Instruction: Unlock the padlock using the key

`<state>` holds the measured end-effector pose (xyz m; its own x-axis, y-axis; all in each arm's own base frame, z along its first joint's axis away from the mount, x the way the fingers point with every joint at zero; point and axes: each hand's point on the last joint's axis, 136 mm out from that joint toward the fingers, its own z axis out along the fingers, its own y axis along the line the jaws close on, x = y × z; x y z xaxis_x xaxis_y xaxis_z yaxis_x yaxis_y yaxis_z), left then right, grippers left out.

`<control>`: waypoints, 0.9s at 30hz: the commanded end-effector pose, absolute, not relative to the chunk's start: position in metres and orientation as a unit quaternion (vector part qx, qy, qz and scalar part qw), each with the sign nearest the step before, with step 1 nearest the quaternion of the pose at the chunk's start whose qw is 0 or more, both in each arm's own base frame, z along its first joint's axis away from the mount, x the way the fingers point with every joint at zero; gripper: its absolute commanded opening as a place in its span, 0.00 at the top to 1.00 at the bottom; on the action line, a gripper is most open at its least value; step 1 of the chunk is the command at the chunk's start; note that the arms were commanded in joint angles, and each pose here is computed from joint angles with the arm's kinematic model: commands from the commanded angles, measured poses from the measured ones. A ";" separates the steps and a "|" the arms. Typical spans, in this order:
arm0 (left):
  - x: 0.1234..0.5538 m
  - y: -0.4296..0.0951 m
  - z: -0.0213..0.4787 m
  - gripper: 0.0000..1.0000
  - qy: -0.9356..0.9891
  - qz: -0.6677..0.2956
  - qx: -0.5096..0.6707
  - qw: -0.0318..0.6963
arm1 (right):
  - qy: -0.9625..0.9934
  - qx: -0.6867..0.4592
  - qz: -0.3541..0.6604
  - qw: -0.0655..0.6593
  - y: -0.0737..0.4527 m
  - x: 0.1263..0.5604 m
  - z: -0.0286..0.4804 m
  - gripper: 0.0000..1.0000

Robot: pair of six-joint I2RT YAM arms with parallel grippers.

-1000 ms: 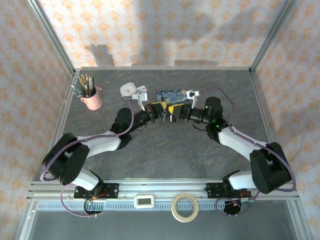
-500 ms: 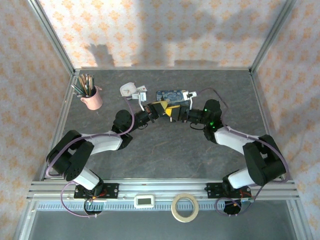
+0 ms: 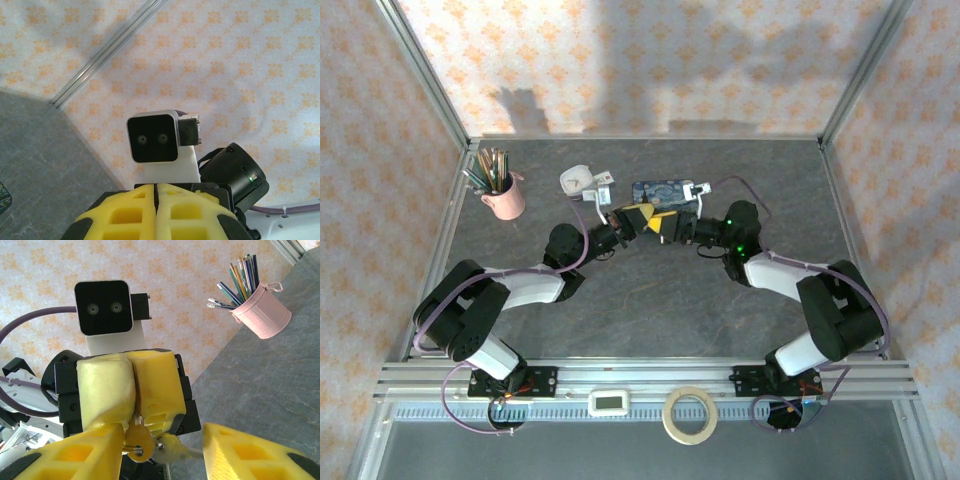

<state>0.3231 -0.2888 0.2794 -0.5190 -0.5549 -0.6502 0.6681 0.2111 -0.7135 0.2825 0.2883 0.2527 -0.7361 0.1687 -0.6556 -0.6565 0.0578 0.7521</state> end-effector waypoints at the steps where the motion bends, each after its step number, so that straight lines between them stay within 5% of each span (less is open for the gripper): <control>1: 0.309 -0.294 0.290 1.00 0.583 -0.643 0.071 0.492 | 0.642 -0.217 0.665 0.314 0.292 0.268 0.260 0.54; 8: 0.306 -0.293 0.295 1.00 0.571 -0.650 0.076 0.496 | 0.646 -0.223 0.661 0.310 0.292 0.266 0.258 0.53; 13: 0.305 -0.292 0.297 1.00 0.565 -0.656 0.073 0.495 | 0.650 -0.211 0.659 0.313 0.292 0.271 0.254 0.78; 20: 0.305 -0.289 0.300 0.97 0.567 -0.656 0.063 0.494 | 0.657 -0.205 0.649 0.324 0.291 0.275 0.249 0.99; 25: 0.318 -0.271 0.295 0.24 0.586 -0.632 0.016 0.507 | 0.689 -0.205 0.599 0.352 0.286 0.285 0.239 1.00; 27: 0.324 -0.267 0.290 0.21 0.602 -0.616 0.007 0.509 | 0.706 -0.209 0.572 0.361 0.284 0.288 0.233 1.00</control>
<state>0.3193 -0.2792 0.2823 -0.5172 -0.5880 -0.6219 0.6464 0.2080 -0.7341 0.2831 0.2884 0.2291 -0.7196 0.1301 -0.6821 -0.6618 0.1689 0.7304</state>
